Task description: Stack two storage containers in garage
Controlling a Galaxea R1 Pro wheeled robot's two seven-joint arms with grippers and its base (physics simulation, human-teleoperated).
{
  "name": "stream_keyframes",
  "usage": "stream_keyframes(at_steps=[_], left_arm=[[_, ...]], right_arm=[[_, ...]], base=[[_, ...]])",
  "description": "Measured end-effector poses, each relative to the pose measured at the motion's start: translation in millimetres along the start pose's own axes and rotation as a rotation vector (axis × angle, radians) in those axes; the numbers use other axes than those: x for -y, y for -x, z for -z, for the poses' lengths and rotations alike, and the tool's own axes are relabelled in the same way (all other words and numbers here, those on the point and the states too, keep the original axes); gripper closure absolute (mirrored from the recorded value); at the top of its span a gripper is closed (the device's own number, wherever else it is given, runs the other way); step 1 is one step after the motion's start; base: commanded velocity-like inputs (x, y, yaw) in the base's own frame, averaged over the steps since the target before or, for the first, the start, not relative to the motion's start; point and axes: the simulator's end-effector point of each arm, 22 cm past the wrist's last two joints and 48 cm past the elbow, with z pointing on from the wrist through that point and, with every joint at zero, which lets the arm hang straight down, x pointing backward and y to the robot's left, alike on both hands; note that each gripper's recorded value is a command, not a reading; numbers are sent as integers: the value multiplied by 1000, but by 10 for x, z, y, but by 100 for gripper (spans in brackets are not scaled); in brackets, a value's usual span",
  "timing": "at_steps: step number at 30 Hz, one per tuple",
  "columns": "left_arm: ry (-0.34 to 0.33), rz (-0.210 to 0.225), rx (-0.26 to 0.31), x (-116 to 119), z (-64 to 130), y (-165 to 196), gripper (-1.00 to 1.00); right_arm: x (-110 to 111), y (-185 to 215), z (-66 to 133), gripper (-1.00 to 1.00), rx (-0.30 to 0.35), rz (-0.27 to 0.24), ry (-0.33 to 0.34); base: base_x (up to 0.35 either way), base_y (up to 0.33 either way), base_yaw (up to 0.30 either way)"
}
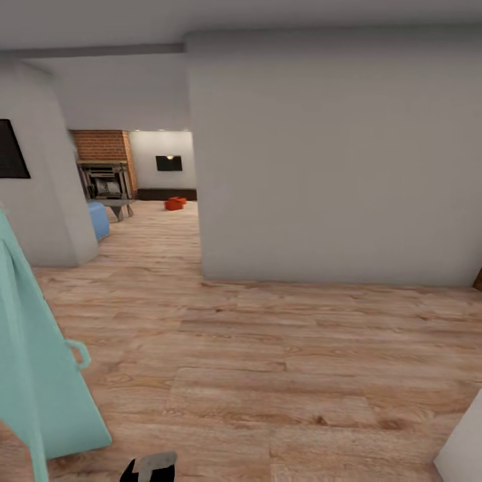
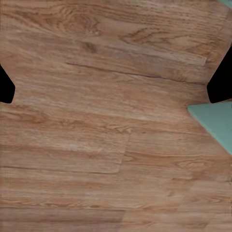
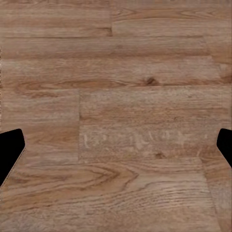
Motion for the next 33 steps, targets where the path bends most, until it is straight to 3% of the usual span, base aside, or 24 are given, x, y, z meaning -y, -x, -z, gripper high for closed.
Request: stream_keyframes(at_steps=[33], left_arm=[[0,-1,-3,1,-1,-14,-100]], right_arm=[[-2,-14,0,-100,-3,2,1]], base=[[311,0,47]])
